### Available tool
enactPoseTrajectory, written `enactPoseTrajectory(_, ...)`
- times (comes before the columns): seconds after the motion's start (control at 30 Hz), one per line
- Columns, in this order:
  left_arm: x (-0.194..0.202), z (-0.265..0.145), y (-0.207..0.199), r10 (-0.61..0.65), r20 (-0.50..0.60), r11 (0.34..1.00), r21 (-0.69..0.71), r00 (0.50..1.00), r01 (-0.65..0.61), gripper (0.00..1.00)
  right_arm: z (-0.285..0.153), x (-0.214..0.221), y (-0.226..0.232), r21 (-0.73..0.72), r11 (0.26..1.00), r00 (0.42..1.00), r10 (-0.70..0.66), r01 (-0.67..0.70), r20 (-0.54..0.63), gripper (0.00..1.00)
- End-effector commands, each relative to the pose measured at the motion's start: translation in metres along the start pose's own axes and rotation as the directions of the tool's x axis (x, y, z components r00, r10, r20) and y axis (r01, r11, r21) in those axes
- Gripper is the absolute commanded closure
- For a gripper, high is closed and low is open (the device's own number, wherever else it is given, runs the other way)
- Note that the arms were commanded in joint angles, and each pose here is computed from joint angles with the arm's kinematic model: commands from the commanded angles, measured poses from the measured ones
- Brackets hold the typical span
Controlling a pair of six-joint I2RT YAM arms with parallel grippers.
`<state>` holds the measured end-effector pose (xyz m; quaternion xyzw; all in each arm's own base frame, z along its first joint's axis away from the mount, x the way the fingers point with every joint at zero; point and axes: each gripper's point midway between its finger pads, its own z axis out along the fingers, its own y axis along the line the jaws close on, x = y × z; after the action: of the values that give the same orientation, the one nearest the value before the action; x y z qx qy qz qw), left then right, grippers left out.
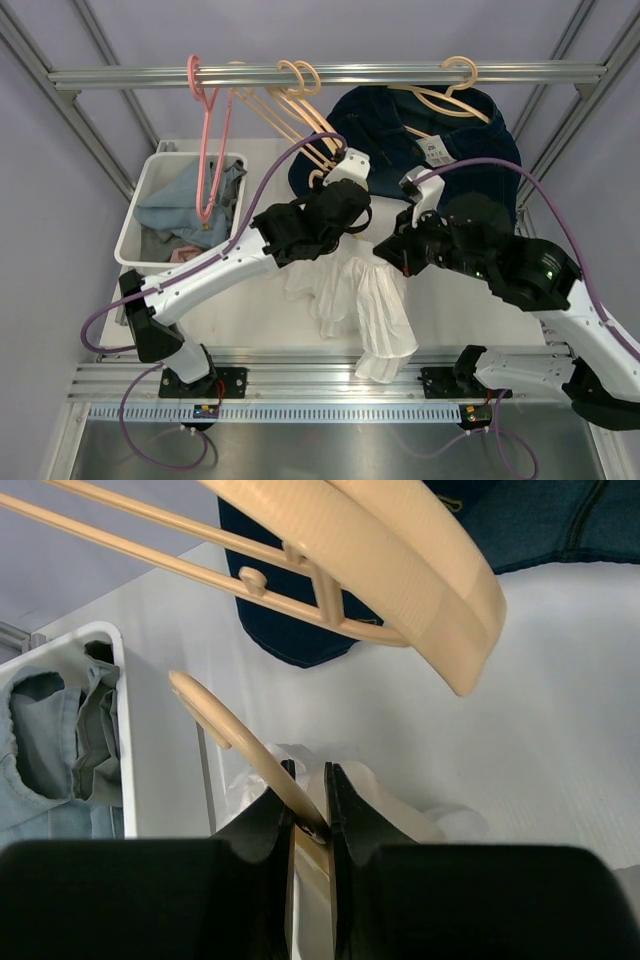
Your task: Remove the skirt from the hanger
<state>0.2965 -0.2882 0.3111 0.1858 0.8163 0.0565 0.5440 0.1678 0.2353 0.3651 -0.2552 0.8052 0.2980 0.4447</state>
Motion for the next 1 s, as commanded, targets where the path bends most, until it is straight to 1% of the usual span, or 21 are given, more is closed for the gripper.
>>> enactPoseTrajectory(0.0,-0.035,-0.003,0.029,-0.077,0.059,0.996,-0.036,0.995,0.079,1.0,-0.026,0.006,0.011,-0.064,0.997,0.999,0.043,-0.043,0.013,1.0)
enactPoseTrajectory(0.17,-0.058,-0.013,0.056,-0.128,0.109,0.989,-0.059,0.986,0.135,1.0,-0.038,0.045,0.0,-0.035,0.995,0.994,0.093,-0.095,-0.053,1.0)
enactPoseTrajectory(0.3,-0.072,-0.022,0.067,-0.172,0.138,0.983,-0.041,0.975,0.179,1.0,-0.044,0.069,-0.009,-0.02,0.992,0.991,0.123,-0.124,-0.055,1.0)
enactPoseTrajectory(0.43,-0.074,-0.021,0.066,-0.185,0.135,0.981,-0.038,0.973,0.192,1.0,-0.046,0.076,-0.007,-0.041,0.989,0.989,0.136,-0.139,-0.055,1.0)
enactPoseTrajectory(0.47,-0.071,-0.018,0.065,-0.185,0.117,0.981,-0.043,0.976,0.191,1.0,-0.047,0.077,-0.002,-0.067,0.988,0.989,0.137,-0.14,-0.057,1.0)
enactPoseTrajectory(0.57,-0.075,-0.017,0.065,-0.202,0.115,0.977,-0.046,0.973,0.208,1.0,-0.049,0.081,0.008,-0.129,0.98,0.987,0.143,-0.152,-0.073,1.0)
enactPoseTrajectory(0.67,-0.078,-0.016,0.067,-0.234,0.104,0.969,-0.055,0.967,0.24,1.0,-0.046,0.086,0.009,-0.125,0.98,0.984,0.145,-0.158,-0.106,1.0)
enactPoseTrajectory(0.8,-0.087,-0.015,0.077,-0.267,0.112,0.96,-0.053,0.957,0.274,1.0,-0.057,0.087,0.007,-0.123,0.978,0.984,0.16,-0.17,-0.084,1.0)
enactPoseTrajectory(0.9,-0.095,-0.017,0.082,-0.286,0.122,0.956,-0.036,0.95,0.292,1.0,-0.069,0.09,-0.003,-0.069,0.981,0.981,0.175,-0.181,-0.08,1.0)
enactPoseTrajectory(0.93,-0.094,-0.017,0.08,-0.284,0.109,0.958,-0.019,0.953,0.287,1.0,-0.072,0.09,-0.005,-0.056,0.981,0.98,0.184,-0.188,-0.077,1.0)
enactPoseTrajectory(0.97,-0.1,-0.019,0.083,-0.312,0.116,0.949,-0.008,0.943,0.315,1.0,-0.074,0.091,-0.008,-0.04,0.981,0.979,0.188,-0.192,-0.074,1.0)
